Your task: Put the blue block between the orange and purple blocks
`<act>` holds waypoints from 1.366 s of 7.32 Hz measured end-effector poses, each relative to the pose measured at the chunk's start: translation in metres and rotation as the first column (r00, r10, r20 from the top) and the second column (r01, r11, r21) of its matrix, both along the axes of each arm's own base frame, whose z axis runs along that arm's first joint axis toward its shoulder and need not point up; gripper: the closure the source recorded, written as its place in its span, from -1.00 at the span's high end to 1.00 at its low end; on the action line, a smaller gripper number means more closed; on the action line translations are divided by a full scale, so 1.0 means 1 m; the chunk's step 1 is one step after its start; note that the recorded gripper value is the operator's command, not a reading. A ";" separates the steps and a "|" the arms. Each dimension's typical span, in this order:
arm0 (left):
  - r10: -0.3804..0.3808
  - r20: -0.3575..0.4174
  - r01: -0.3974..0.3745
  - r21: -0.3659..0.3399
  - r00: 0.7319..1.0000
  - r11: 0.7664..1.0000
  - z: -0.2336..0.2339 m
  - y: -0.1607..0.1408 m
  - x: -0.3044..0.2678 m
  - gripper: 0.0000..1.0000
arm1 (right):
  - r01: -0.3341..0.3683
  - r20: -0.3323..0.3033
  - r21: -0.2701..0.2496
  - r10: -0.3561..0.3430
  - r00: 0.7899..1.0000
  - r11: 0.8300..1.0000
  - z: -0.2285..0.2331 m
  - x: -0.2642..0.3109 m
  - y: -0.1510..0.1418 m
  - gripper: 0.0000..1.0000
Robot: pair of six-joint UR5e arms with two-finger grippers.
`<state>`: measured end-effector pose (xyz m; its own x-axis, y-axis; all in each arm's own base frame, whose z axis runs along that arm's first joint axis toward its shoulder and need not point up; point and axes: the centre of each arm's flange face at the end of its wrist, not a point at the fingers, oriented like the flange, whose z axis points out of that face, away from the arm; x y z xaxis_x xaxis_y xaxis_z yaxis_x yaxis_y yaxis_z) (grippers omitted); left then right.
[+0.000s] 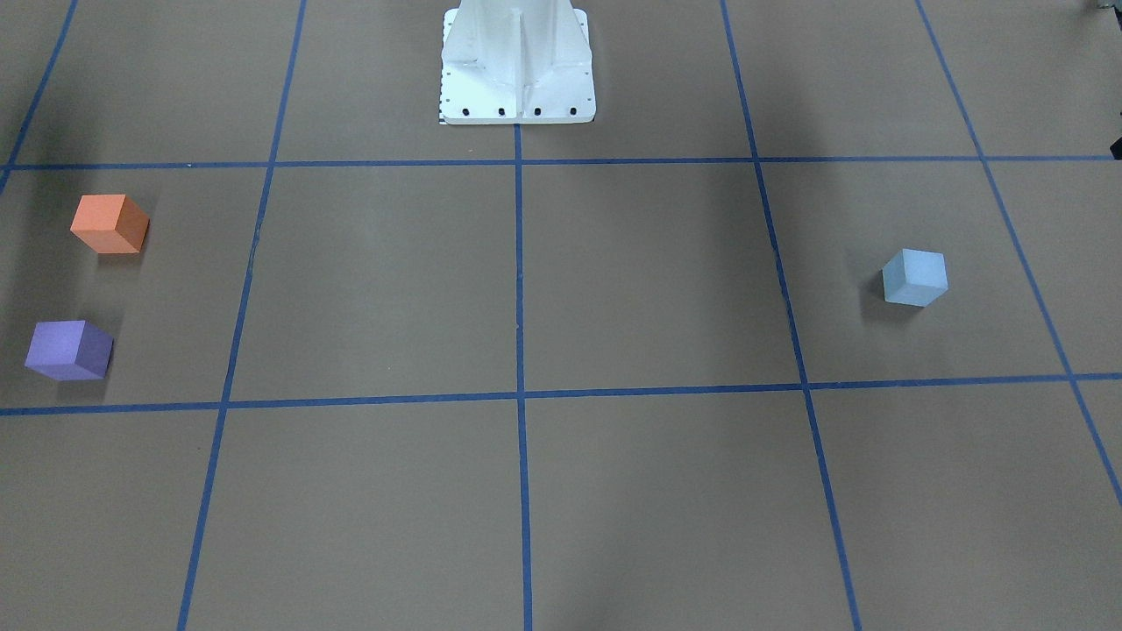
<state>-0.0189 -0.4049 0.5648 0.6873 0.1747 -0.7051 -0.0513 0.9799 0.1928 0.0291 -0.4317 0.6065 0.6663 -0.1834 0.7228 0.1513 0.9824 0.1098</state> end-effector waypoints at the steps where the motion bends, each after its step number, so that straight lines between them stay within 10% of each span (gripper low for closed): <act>1: 0.035 -0.007 -0.035 0.003 0.999 0.999 -0.003 -0.007 0.033 1.00 | 0.000 0.001 -0.001 0.000 1.000 1.000 0.000 0.000 0.000 1.00; 6: 0.197 0.073 -0.200 0.030 0.978 0.979 -0.020 -0.045 0.200 1.00 | 0.000 0.007 -0.004 0.000 1.000 1.000 0.001 0.000 0.003 1.00; 10: 0.156 0.084 -0.150 -0.071 0.984 0.986 0.000 -0.047 0.227 1.00 | 0.000 0.008 -0.011 0.000 1.000 1.000 0.003 0.000 0.004 1.00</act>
